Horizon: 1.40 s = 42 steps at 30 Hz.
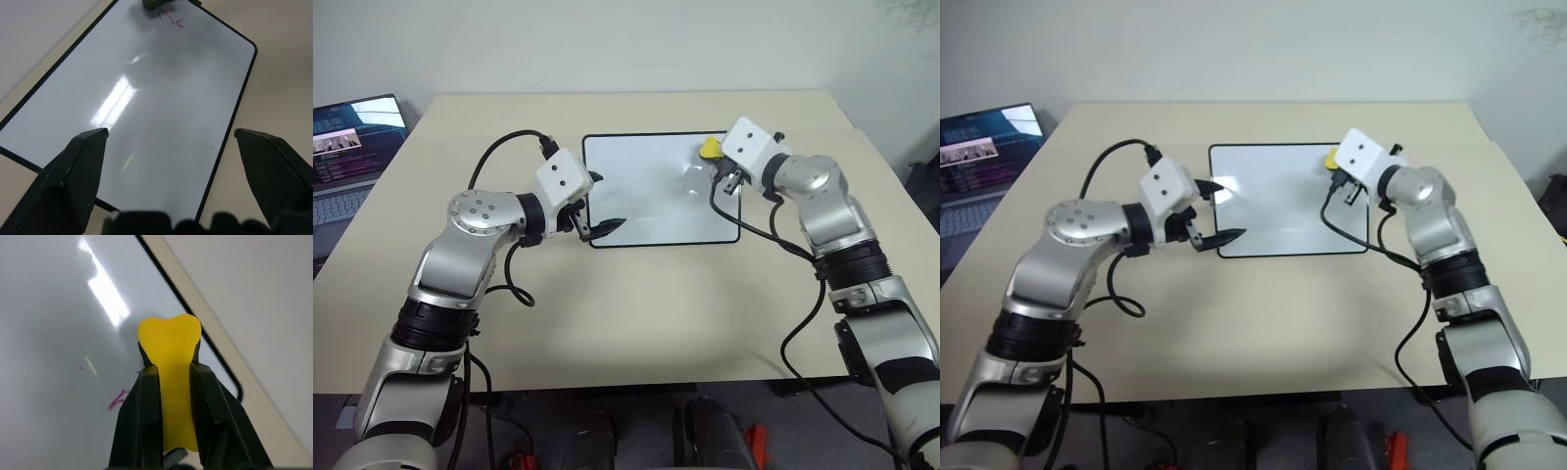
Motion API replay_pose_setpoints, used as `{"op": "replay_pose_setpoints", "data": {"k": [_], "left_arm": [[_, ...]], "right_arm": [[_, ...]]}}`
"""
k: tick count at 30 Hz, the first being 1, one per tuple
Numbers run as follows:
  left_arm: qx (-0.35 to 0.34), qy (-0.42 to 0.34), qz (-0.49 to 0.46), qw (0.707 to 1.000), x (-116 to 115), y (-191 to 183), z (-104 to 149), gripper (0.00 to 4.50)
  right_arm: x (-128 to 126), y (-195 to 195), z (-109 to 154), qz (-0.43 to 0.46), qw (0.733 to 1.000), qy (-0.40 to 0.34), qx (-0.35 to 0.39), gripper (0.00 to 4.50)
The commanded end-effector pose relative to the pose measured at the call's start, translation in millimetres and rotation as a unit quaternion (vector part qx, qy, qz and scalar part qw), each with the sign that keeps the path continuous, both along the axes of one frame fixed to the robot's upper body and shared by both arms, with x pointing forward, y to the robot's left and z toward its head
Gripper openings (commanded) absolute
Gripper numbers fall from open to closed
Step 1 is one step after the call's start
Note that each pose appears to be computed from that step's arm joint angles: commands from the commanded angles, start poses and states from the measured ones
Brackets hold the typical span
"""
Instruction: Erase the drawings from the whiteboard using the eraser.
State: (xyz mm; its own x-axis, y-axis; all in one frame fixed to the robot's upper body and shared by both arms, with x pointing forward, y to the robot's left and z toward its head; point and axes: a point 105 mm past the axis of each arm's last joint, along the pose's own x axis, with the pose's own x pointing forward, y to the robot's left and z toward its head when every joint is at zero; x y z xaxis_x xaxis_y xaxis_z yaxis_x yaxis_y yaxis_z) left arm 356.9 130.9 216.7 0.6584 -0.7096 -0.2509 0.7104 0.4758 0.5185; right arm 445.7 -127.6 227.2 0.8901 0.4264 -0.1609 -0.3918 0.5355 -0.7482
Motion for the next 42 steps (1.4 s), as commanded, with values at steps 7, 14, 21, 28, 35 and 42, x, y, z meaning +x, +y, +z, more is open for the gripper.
{"op": "replay_pose_setpoints", "data": {"k": [7,14,21,28,35,42], "left_arm": [[0.005,-0.025,-0.008,1.0,-6,-1,12,4.5],[0.007,-0.024,-0.004,1.0,-7,2,11,4.5],[0.007,-0.024,-0.003,1.0,-5,3,12,4.5],[0.01,-0.033,-0.003,0.999,-2,3,19,4.5],[0.01,-0.034,-0.001,0.999,-3,4,18,4.5],[0.01,-0.033,0.001,0.999,-4,5,16,4.5]], "right_arm": [[23,-18,-5,-0.074,0.997,-0.01,0.03,0.42],[22,-24,-24,-0.076,0.997,0.007,0.016,0.41],[-6,4,-87,0.013,0.993,0.105,-0.055,0.39],[-14,5,-115,0.003,0.988,0.135,-0.074,0.39],[14,-19,-66,-0.078,0.995,0.051,-0.044,0.38],[28,-15,-15,-0.1,0.995,-0.024,0.002,0.37]]}}
